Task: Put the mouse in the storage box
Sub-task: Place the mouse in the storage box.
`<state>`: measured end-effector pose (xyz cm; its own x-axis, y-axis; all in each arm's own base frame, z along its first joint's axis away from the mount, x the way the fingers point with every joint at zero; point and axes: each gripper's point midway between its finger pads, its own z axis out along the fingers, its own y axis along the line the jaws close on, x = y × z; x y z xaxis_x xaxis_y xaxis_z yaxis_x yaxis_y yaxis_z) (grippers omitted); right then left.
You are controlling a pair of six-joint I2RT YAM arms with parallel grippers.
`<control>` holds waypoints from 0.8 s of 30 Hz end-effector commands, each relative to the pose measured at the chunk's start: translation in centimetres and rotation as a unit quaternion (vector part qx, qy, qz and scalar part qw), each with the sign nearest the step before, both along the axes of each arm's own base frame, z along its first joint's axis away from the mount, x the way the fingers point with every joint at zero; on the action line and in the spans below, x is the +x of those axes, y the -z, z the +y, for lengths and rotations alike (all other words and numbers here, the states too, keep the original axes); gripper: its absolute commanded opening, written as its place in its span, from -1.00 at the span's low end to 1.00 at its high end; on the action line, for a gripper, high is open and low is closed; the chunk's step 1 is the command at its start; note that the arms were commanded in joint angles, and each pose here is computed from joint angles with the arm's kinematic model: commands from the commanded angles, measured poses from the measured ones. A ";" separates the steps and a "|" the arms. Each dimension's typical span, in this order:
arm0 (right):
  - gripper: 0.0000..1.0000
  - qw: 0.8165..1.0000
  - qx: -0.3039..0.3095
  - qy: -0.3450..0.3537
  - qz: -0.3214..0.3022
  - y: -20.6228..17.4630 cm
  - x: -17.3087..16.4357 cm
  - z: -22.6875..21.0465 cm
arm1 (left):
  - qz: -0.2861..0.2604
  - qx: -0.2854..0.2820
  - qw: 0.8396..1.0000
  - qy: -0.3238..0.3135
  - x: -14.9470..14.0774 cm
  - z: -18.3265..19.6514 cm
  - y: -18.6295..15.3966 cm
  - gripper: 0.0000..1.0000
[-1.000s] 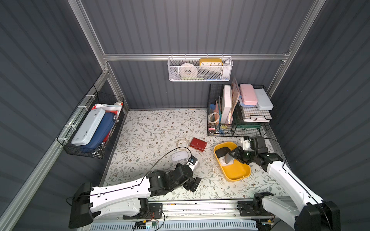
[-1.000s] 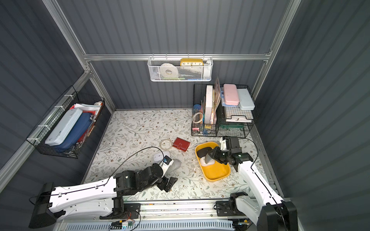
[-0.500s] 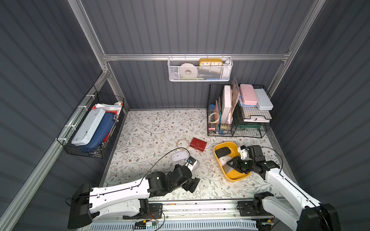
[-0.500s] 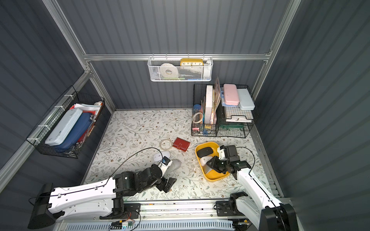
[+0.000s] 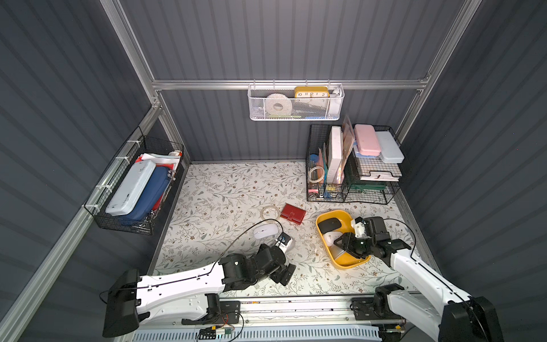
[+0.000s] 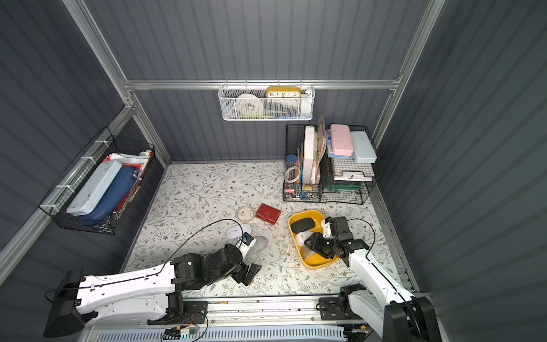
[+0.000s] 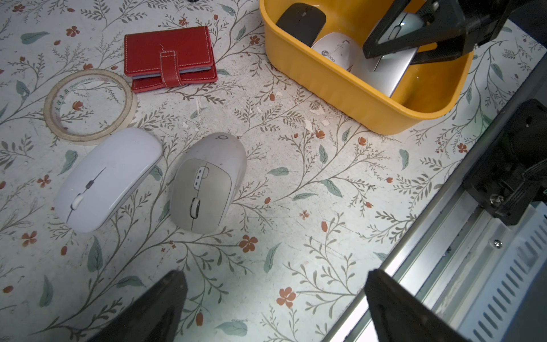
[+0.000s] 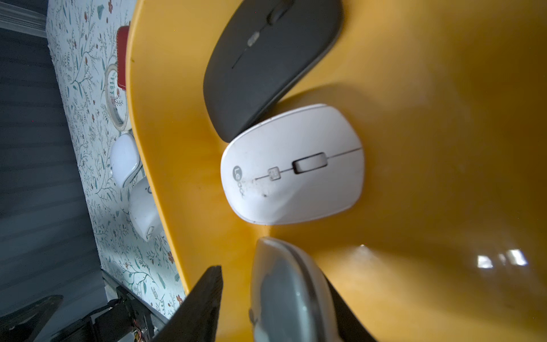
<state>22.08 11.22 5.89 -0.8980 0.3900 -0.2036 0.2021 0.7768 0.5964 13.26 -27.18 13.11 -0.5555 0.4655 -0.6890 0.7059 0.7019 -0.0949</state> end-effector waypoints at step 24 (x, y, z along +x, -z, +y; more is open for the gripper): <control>0.46 0.967 -0.148 0.132 -0.157 -6.4 3.7 -6.7 | 0.075 0.039 0.996 -0.001 5.1 -1.0 3.5 0.99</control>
<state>24.67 4.90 11.12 -0.6980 0.4813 -0.5303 0.2757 0.8640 0.4213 17.88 -26.94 9.23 -0.6761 0.4808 -0.5584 0.6425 0.7557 -0.1272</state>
